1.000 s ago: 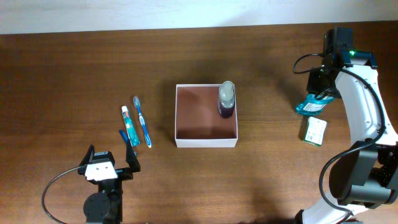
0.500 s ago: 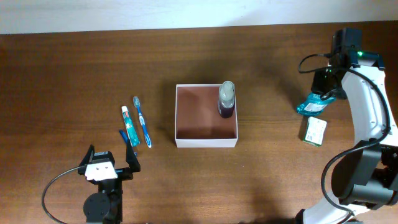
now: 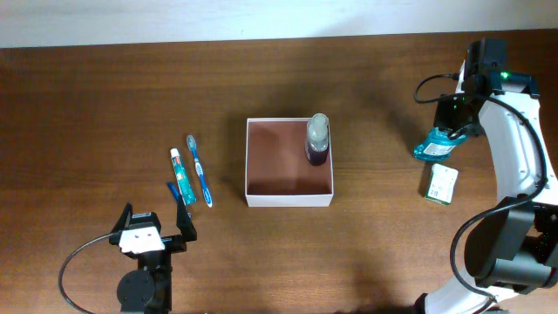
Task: Pack container
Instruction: 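Close the right gripper on the teal mouthwash bottle's cap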
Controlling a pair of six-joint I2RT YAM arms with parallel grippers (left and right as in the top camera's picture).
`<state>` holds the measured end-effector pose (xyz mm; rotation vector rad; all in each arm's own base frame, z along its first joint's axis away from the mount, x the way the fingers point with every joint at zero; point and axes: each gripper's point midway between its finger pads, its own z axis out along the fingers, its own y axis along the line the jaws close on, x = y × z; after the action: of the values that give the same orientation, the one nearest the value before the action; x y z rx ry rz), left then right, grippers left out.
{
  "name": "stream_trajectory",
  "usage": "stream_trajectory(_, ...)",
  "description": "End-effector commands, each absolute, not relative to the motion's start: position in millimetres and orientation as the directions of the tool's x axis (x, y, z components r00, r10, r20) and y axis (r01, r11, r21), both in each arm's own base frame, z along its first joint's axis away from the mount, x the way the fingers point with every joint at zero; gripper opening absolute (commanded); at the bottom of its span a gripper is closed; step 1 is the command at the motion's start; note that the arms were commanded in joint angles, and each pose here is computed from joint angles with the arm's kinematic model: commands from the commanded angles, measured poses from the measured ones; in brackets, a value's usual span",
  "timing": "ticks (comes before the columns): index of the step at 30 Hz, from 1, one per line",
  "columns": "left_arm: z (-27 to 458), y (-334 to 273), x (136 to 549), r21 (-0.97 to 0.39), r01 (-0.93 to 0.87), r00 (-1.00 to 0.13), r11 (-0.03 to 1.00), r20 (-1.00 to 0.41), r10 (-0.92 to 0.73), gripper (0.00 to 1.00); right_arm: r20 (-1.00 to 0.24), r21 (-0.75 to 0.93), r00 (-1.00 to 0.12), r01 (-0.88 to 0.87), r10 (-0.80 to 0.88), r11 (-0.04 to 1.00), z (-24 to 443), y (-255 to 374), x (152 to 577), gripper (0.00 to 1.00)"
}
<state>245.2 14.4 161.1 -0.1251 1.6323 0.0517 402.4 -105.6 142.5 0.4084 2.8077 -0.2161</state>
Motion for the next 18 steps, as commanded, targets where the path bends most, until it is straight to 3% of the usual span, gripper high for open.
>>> stream_trajectory(1, 160.9, 17.6, 244.7, -0.056, -0.129, -0.053, 0.990, -0.997, -0.063, 0.99, -0.295, -0.101, -0.922, 0.293, 0.252, 0.951, 138.0, -105.2, 400.3, 0.30)
stream_trajectory(7, 160.9, 17.6, 244.7, -0.056, -0.129, -0.053, 0.990, -0.997, -0.063, 0.99, -0.292, -0.101, -0.922, 0.292, 0.252, 0.951, 137.9, -105.0, 399.8, 0.21)
stream_trajectory(18, 160.9, 17.6, 244.7, -0.056, -0.129, -0.053, 0.990, -0.997, -0.063, 0.99, -0.294, -0.099, -0.922, 0.292, 0.253, 0.951, 138.3, -104.6, 400.1, 0.21)
